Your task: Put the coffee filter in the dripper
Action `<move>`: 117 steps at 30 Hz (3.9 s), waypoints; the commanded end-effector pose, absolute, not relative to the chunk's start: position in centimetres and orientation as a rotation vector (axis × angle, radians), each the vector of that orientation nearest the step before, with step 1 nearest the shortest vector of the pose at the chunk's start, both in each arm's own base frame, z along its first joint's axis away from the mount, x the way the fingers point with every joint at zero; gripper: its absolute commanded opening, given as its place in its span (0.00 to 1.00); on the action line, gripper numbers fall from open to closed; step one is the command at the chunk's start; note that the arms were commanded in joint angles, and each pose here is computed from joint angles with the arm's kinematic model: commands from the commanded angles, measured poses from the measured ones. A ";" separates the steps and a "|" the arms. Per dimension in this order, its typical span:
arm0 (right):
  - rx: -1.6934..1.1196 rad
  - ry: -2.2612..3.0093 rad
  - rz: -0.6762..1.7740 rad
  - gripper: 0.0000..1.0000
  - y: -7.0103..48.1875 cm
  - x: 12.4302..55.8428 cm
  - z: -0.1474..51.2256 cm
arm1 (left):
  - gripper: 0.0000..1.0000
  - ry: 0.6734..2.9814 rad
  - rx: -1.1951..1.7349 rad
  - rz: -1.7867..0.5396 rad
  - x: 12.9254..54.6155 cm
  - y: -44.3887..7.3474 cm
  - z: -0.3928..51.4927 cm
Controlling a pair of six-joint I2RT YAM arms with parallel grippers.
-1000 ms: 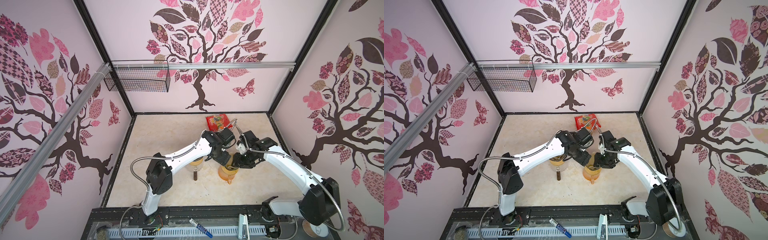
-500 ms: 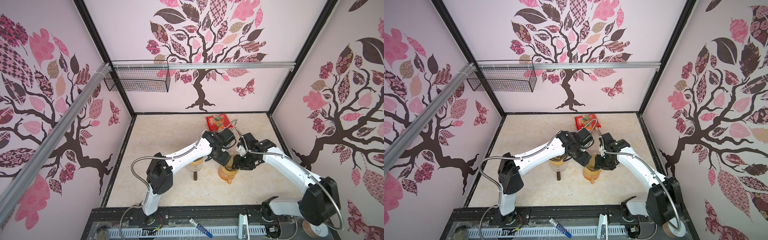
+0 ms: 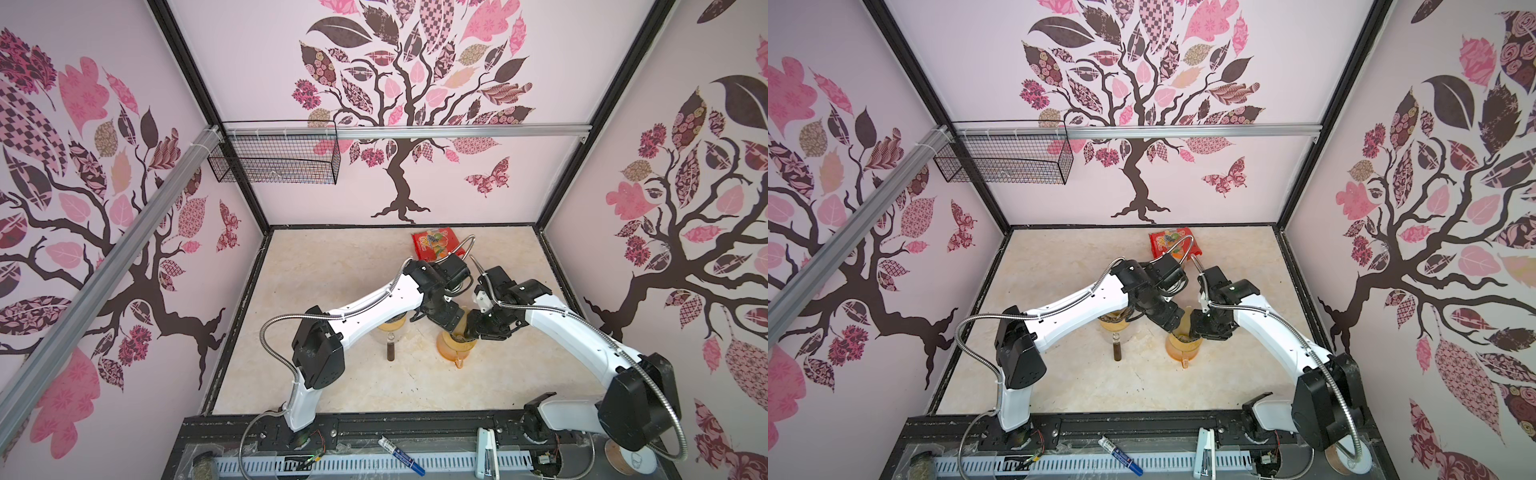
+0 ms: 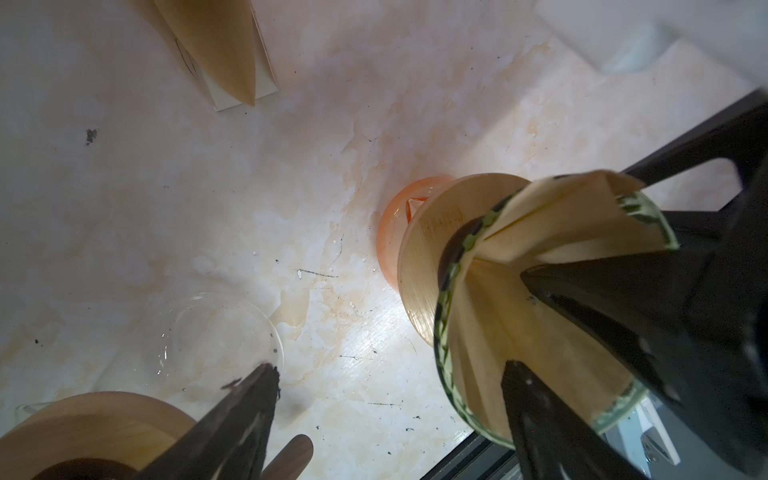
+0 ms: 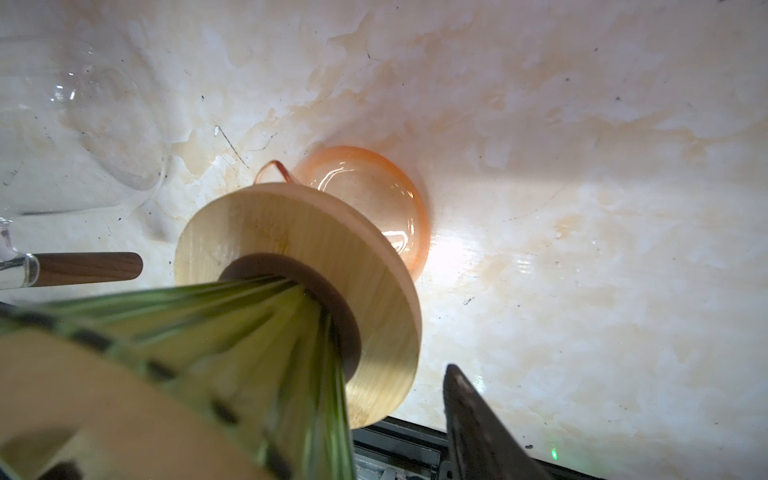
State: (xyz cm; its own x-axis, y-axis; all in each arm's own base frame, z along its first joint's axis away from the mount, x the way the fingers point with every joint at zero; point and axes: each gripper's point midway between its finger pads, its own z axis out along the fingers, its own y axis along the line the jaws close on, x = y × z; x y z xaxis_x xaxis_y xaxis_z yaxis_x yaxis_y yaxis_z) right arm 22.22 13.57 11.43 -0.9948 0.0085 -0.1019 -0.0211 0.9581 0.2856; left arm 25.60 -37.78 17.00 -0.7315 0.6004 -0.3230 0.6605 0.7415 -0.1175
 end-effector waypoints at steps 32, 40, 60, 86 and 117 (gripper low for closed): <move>-0.023 2.882 0.463 0.58 14.0 24.0 16.5 | 0.88 2.687 1.148 -0.357 23.4 -38.9 16.8; -0.023 2.842 0.410 0.59 13.5 24.9 18.0 | 0.88 2.678 1.132 -0.367 23.5 -38.9 17.3; -0.021 2.909 0.300 0.49 12.3 24.3 14.6 | 0.88 2.644 1.088 -0.354 23.8 -38.3 19.4; -0.032 2.938 0.297 0.47 12.3 23.9 13.2 | 0.87 2.653 0.947 -0.259 27.4 -38.3 18.6; -0.032 2.951 0.307 0.47 12.6 24.0 12.5 | 0.87 2.655 0.949 -0.273 27.4 -38.2 18.6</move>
State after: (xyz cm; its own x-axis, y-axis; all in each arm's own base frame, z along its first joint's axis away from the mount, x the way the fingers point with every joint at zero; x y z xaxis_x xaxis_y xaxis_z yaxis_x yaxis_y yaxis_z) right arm 24.09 12.52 13.05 -0.9809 0.0187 -0.1936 -0.0244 0.9757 0.2177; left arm 27.03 -38.00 16.89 -0.7379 0.6019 -0.3053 0.6460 0.7609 -0.0612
